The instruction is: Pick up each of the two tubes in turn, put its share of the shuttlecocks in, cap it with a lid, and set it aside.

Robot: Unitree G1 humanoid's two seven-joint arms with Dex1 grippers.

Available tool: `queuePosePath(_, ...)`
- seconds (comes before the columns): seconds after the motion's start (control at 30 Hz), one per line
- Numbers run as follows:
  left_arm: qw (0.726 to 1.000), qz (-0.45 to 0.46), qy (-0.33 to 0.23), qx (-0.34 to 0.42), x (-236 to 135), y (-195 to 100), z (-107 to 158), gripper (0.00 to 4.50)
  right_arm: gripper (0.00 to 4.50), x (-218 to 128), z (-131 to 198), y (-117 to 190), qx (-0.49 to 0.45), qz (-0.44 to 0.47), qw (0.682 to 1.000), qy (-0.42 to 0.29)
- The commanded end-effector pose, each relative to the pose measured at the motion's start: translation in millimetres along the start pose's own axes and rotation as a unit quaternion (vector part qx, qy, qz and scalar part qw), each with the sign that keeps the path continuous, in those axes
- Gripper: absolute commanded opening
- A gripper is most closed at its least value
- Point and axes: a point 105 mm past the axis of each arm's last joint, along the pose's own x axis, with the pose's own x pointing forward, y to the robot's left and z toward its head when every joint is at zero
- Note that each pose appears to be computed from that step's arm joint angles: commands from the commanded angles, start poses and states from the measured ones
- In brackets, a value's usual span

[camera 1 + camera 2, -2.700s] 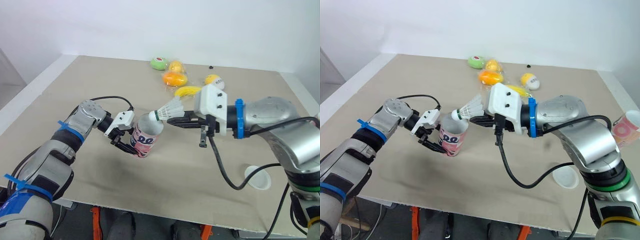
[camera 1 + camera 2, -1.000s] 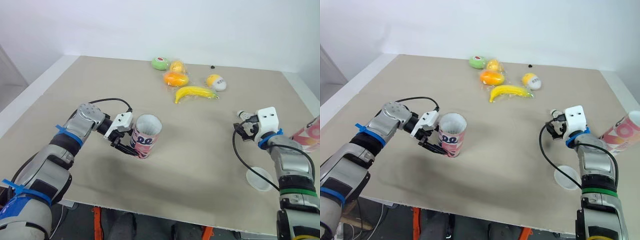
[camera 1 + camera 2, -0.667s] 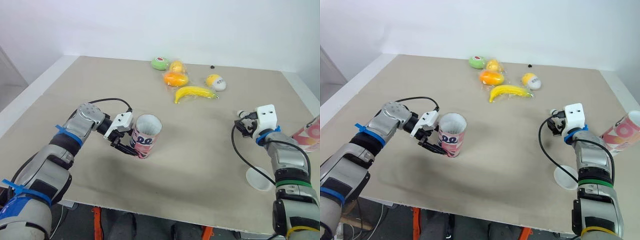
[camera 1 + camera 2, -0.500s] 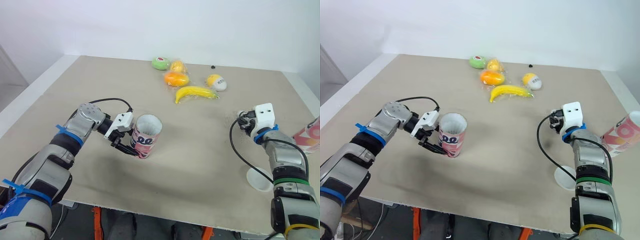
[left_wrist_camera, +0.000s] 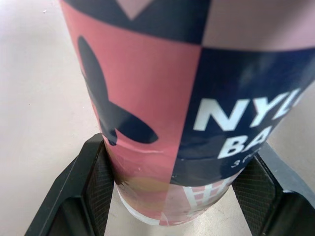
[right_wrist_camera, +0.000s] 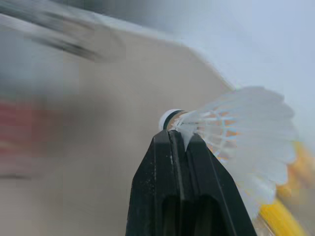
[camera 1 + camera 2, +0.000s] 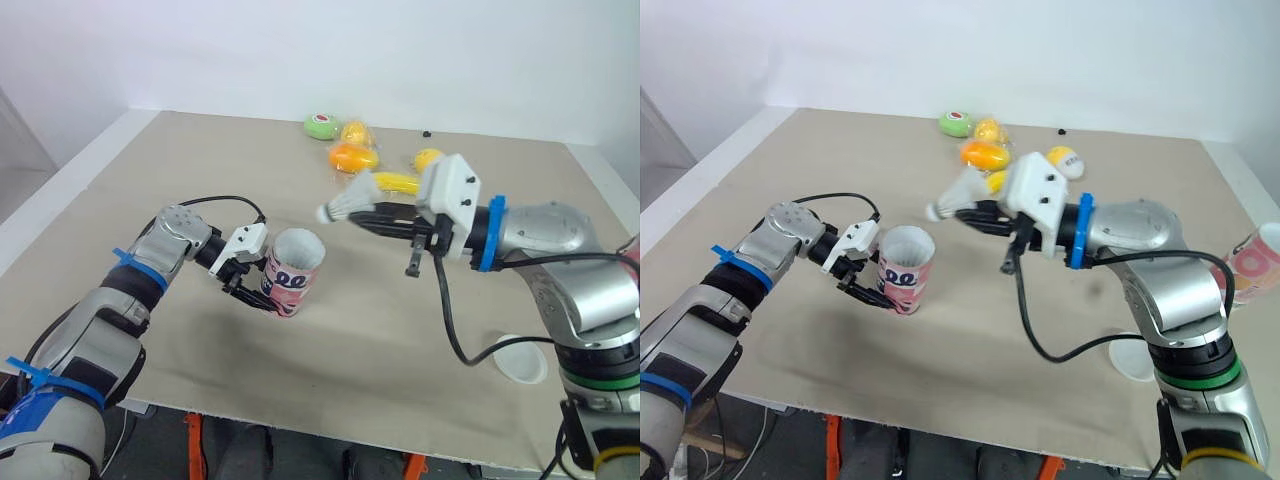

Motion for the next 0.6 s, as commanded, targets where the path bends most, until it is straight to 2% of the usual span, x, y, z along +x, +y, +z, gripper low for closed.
queuePosePath(0.03,0.999,-0.032,0.02,-0.011,15.7,-7.0,-10.8,3.14,0.02,-1.1,16.0,-7.4,-0.027,0.009,1.0,-0.003)
queuePosePath(0.17,0.999,-0.032,0.018,-0.012,16.7,-7.3,-11.3,3.14,0.02,4.8,25.9,-7.2,-0.042,0.031,0.999,-0.011)
queuePosePath(0.53,0.999,-0.028,0.018,-0.014,15.0,-7.2,-12.5,3.14,0.02,19.3,3.7,18.9,-0.031,0.153,0.986,0.053)
queuePosePath(0.6,0.999,-0.028,0.018,-0.014,15.0,-7.3,-12.4,3.14,0.66,21.5,3.3,19.9,-0.023,0.164,0.985,0.056)
